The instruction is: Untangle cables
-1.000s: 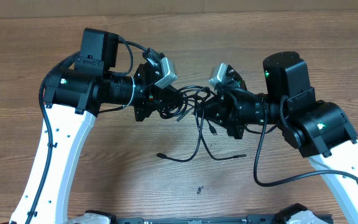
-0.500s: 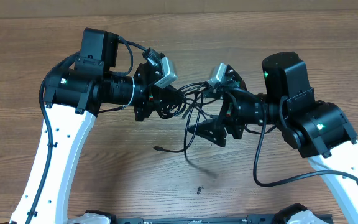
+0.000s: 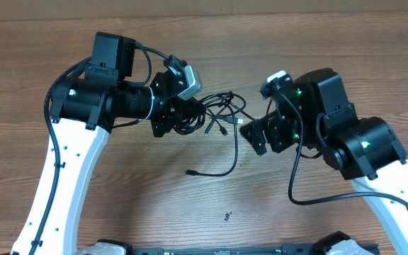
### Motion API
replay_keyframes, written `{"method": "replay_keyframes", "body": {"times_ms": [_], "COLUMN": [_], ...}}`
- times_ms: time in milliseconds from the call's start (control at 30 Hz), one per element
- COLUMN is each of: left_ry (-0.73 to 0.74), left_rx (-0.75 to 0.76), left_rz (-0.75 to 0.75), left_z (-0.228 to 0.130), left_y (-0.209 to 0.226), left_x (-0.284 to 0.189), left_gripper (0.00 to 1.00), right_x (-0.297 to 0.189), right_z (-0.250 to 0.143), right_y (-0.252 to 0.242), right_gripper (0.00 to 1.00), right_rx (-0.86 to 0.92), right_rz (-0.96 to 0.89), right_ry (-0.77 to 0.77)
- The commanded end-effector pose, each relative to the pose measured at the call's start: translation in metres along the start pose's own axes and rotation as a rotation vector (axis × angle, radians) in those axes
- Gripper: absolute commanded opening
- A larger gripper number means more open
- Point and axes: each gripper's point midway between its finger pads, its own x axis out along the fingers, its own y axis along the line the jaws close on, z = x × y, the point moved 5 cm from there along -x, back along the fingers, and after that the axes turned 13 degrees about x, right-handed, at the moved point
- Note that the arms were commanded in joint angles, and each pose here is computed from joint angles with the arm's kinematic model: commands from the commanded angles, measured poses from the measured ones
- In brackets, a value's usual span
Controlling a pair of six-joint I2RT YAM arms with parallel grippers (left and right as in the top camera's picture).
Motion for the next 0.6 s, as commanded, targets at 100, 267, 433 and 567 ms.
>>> {"method": "replay_keyframes", "body": {"times_ms": [100, 267, 433, 567], "left_ry": [-0.025, -0.122, -0.244, -0.257], "left_rx": [-0.025, -0.007, 0.019, 0.013], "left_rz": [-0.027, -0.096, -0.174, -0.187], "left_z": [0.002, 0.014, 0.028, 0.029], "left_y": [-0.003, -0.011, -0.021, -0.023], "left_x": [0.001, -0.001, -0.004, -0.005], "left_gripper": [0.04, 0.04, 0.04, 0.04], "right_x": [-0.027, -0.034, -0.035, -0.035], "right_z": [0.033, 0.031, 0.026, 0.025], "right_y": [0.001, 0.039, 0.046, 0.047], "right_gripper": [1.0, 1.0, 1.0, 0.99], "right_rx": [-0.073, -0.355, -0.391, -0.405], "right_rz": [-0.054, 0.223, 0.288, 0.299], "right_ry": [-0.231, -0.248, -0.227, -0.227]}}
